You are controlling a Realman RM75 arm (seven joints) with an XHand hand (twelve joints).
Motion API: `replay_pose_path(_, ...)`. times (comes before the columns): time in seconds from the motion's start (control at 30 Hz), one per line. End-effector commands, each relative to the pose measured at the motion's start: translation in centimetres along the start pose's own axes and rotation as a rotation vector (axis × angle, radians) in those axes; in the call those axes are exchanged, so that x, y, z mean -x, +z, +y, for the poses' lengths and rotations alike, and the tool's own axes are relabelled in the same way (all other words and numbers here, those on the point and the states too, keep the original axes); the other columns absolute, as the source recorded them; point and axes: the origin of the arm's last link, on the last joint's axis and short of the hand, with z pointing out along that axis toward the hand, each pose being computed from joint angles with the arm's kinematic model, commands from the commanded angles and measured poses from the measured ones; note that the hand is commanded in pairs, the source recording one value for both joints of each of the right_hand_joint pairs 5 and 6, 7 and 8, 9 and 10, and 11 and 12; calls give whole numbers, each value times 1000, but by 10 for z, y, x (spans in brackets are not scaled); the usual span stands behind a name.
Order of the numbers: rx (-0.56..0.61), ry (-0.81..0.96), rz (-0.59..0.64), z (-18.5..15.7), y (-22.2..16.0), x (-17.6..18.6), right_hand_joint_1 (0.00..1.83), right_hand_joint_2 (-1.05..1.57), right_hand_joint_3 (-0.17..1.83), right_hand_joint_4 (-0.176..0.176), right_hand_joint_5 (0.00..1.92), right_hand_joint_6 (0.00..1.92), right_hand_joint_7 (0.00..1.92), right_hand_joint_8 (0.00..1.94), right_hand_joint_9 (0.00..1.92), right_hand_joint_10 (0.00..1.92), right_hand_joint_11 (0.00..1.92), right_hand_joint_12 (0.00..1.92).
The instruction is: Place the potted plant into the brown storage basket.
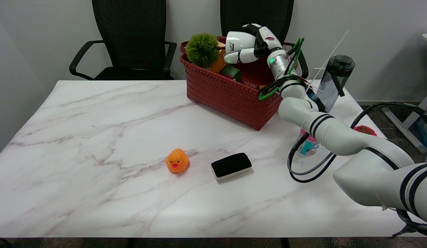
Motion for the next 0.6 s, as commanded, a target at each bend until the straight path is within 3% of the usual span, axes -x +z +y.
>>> replay_pose_path(0.03, 34, -88, -34, 20, -8, -7, 1100, 547, -175, 0, 379, 379, 878, 878, 749, 749, 422, 422)
replay_pose_path(0.23, 54, -87, -63, 31, -14, -7, 1112, 456, -175, 0, 333, 333, 850, 850, 703, 703, 435, 435)
replay_pose_path(0.37, 53, -87, -83, 32, -16, -12, 1061, 251, -175, 0, 246, 246, 483, 483, 511, 511, 529, 529)
replay_pose_path(0.6, 51, -84, -103, 34, -20, -15, 1017, 214, -175, 0, 145, 145, 390, 390, 415, 415, 447, 447)
